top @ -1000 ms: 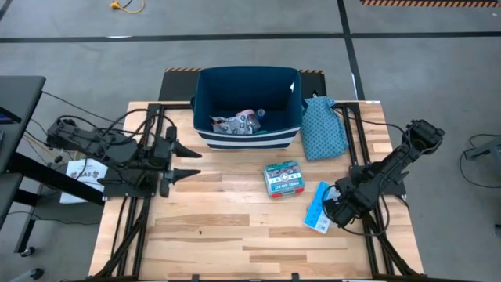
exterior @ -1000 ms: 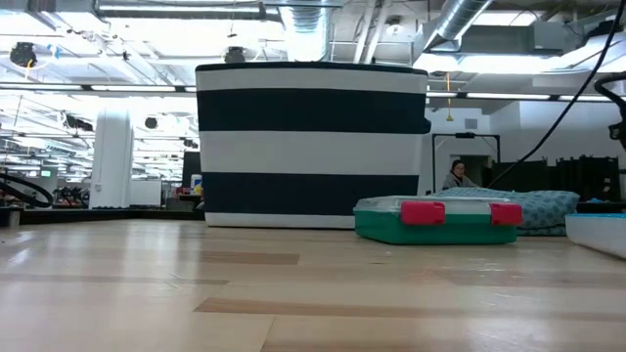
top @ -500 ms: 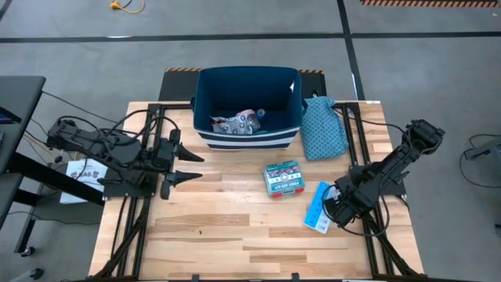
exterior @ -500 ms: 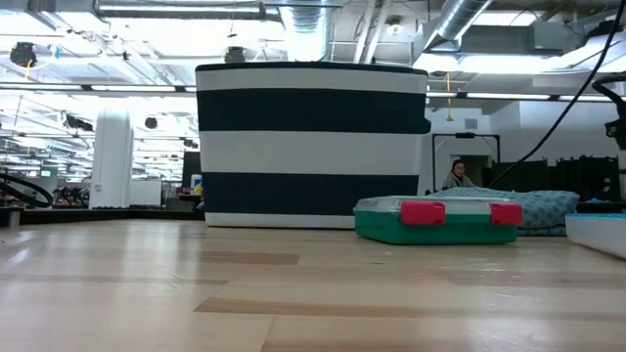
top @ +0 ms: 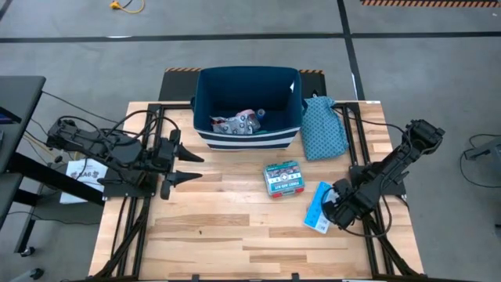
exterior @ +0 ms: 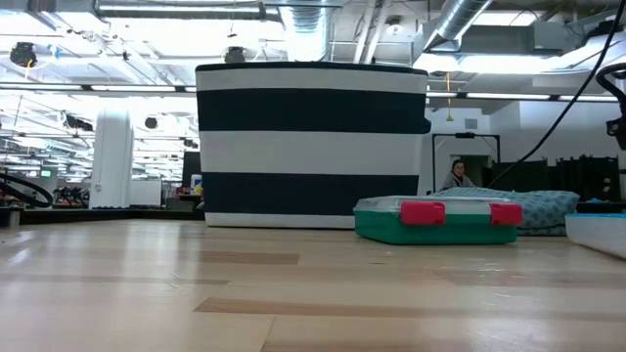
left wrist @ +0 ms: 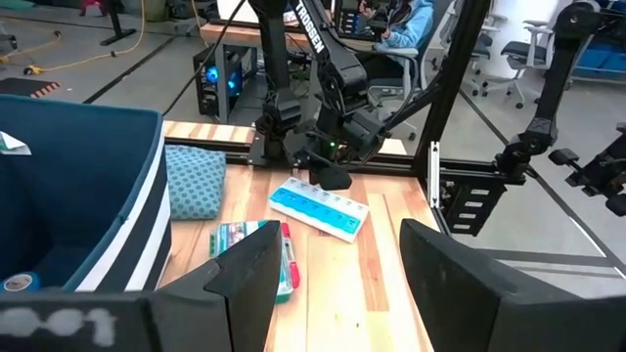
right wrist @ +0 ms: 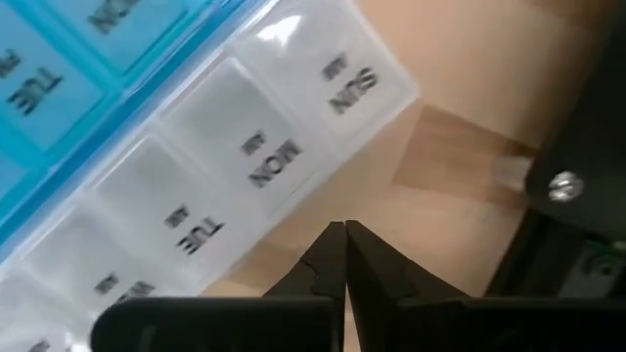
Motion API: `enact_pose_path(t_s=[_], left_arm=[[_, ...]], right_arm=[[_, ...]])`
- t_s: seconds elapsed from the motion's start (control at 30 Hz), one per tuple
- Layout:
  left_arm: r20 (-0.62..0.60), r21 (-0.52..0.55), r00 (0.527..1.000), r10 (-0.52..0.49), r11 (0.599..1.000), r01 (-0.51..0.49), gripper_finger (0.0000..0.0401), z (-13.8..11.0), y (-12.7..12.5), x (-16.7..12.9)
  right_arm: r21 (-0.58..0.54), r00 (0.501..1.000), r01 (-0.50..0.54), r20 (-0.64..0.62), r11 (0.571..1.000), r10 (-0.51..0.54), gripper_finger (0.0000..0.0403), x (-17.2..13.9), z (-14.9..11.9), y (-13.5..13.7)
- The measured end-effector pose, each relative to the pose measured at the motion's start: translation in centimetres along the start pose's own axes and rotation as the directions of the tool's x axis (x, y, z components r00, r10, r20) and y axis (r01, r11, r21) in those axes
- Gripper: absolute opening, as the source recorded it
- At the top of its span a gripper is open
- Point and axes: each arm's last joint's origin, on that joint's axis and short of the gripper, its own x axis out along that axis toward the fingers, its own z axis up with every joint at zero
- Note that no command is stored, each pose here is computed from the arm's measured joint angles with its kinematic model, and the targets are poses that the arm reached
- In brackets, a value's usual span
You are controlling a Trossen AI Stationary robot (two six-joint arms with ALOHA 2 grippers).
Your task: Pick & place medical supplies in basket/bin
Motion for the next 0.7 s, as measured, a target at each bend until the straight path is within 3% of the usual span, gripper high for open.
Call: enact_pose_path(t_s=[0.43,0.7], left_arm=[[-0.02,0.007,1.0,0.005,1.0,-0.004,0.0199,-0.2,0.0,0.0],[-0.021,0.008,1.0,0.004,1.0,-0.004,0.0199,-0.2,0.0,0.0]], right_arm=[[-0.042,0.994,-0.102,-0.041,0.994,0.101,0.0,0.0,-0.4,1.0],[-0.06,0.998,-0.063,-0.028,0.996,0.061,0.0,0.1,0.7,1.1]])
